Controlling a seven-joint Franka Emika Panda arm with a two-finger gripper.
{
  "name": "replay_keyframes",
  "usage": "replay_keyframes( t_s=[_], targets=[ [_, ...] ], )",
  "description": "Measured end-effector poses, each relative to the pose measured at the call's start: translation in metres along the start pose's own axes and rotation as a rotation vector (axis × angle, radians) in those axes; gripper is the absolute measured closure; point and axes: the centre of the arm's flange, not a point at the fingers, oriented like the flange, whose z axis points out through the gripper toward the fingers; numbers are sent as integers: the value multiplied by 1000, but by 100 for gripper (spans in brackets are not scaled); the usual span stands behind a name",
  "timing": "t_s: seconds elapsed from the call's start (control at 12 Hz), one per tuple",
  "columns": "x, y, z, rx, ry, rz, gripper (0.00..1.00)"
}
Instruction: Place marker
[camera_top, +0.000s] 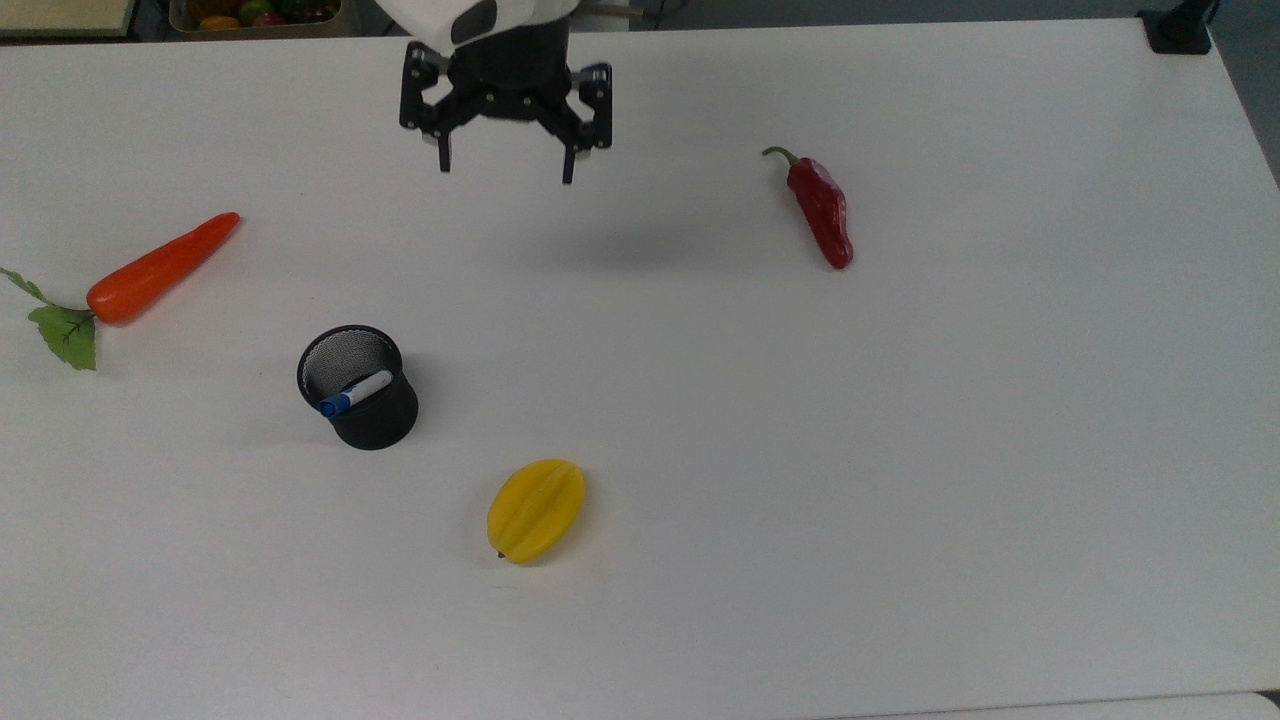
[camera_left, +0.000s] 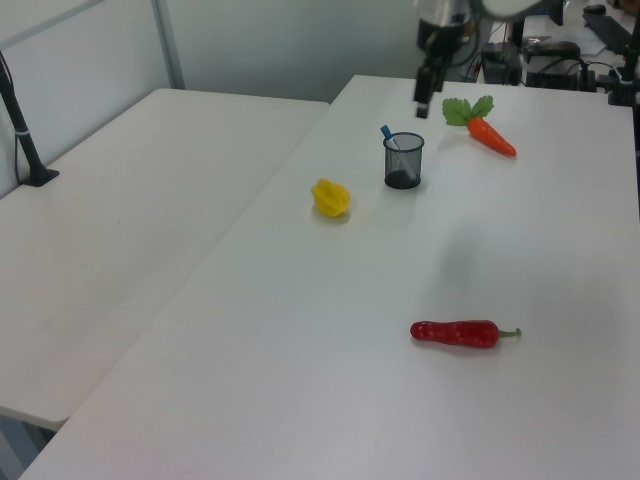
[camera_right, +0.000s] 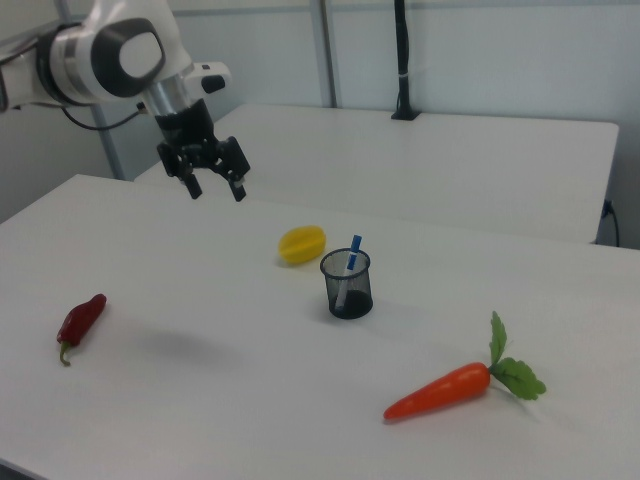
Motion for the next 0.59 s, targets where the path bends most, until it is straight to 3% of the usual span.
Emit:
replay_keyframes(
  t_s=[0.25,0.59],
  targets=[
    [-41,23,-43,19,-85,-30,0],
    [-59,34,-46,18,-129,-13,0]
  ],
)
